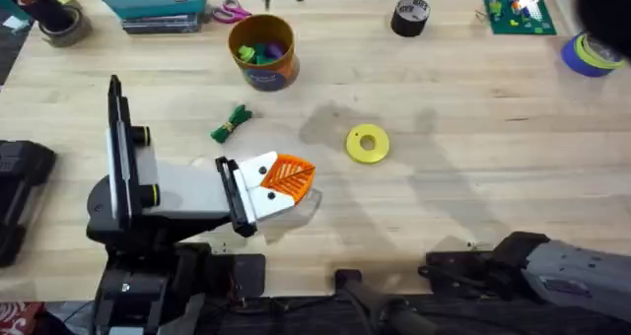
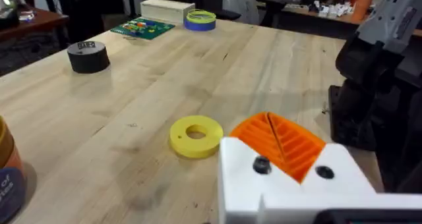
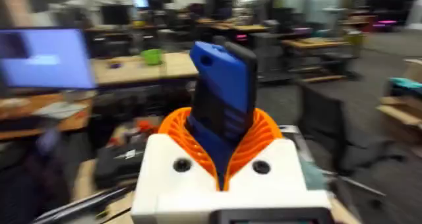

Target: Pick up the gripper from the table and insert it into the empty holder that is missing its gripper. Then pick up a screw, insert it into the mounting hole, and use the screwdriver to tighten it. Finally, clean up the table by picking up the vegetable and placing it into the bucket.

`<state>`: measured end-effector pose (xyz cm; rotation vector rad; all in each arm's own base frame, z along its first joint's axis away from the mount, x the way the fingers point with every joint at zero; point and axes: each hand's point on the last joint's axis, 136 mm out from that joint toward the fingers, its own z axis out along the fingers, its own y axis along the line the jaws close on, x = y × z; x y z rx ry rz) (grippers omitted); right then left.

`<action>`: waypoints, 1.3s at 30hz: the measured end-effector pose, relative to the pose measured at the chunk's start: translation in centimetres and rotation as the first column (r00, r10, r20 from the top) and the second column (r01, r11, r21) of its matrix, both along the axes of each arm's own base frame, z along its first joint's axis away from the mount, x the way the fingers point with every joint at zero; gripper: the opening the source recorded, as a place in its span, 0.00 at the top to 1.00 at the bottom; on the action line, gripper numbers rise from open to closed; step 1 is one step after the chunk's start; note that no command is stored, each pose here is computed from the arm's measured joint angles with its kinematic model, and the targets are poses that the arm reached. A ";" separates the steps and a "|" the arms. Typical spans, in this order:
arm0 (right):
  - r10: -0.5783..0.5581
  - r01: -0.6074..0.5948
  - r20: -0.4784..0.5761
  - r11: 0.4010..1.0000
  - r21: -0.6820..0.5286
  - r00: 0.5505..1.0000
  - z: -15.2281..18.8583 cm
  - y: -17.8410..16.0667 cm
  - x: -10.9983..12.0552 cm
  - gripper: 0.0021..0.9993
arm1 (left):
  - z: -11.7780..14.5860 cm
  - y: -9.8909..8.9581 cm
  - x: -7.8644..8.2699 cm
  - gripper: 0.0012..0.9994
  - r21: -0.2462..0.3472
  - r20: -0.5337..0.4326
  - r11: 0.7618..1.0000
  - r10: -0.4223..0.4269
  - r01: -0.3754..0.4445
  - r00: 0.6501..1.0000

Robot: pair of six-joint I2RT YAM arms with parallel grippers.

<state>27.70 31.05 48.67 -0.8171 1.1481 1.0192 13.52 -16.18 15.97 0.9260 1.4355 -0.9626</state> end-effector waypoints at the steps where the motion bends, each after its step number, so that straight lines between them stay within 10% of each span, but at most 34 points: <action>1: 0.037 -0.037 -0.001 0.999 0.001 0.999 -0.5 0.3 -0.5 0.98 | 0.0 0.0 0.0 1.00 0.000 0.000 1.000 0.000 0.000 1.000; 14: 0.319 -0.319 -0.019 0.948 0.001 0.948 -1.6 1.8 -5.6 0.98 | 0.0 0.0 0.0 1.00 0.000 0.001 1.000 0.000 0.000 1.000; 39: 0.463 -0.461 0.022 0.886 -0.054 0.886 -2.9 3.2 -8.7 0.98 | 0.0 0.0 0.0 1.00 0.000 0.000 1.000 0.000 0.000 1.000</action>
